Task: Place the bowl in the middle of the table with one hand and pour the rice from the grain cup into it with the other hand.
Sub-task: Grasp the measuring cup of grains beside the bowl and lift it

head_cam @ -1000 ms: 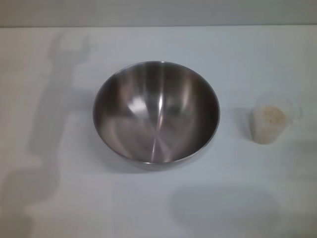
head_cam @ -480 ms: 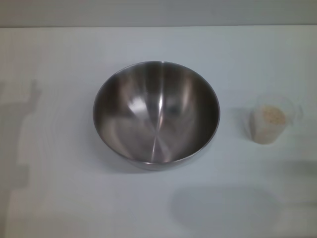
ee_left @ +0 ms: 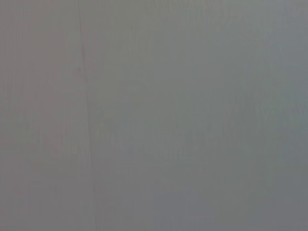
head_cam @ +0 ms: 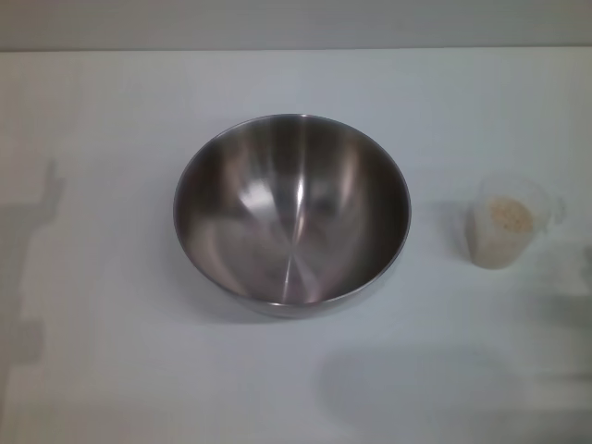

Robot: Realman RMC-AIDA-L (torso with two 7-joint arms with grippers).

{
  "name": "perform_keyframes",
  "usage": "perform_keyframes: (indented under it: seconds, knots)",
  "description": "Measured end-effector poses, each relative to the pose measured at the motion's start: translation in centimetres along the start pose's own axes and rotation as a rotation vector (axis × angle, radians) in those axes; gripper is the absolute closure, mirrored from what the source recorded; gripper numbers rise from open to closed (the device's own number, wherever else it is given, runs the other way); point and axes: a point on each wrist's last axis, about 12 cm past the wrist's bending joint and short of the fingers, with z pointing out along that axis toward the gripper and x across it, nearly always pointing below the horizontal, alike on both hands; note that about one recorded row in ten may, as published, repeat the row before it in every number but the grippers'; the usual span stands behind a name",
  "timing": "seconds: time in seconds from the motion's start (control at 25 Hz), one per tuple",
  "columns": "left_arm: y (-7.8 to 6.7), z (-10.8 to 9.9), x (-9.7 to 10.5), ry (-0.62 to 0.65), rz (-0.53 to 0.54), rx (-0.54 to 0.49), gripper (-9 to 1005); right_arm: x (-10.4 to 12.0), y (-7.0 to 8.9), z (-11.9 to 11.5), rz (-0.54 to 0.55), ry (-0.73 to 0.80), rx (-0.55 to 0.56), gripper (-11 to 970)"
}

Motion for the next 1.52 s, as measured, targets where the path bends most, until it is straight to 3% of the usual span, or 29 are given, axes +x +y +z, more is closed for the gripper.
perform_keyframes:
  seconds: [0.88,1.52]
  knots:
    - [0.1,-0.2,0.3,0.018,-0.029,0.007,183,1.4,1.5,3.6,-0.027,0.138,-0.093,150]
    - [0.1,-0.5,0.3,0.014,-0.030,0.005,183,1.3,1.8,4.6,-0.031,0.140,-0.111,151]
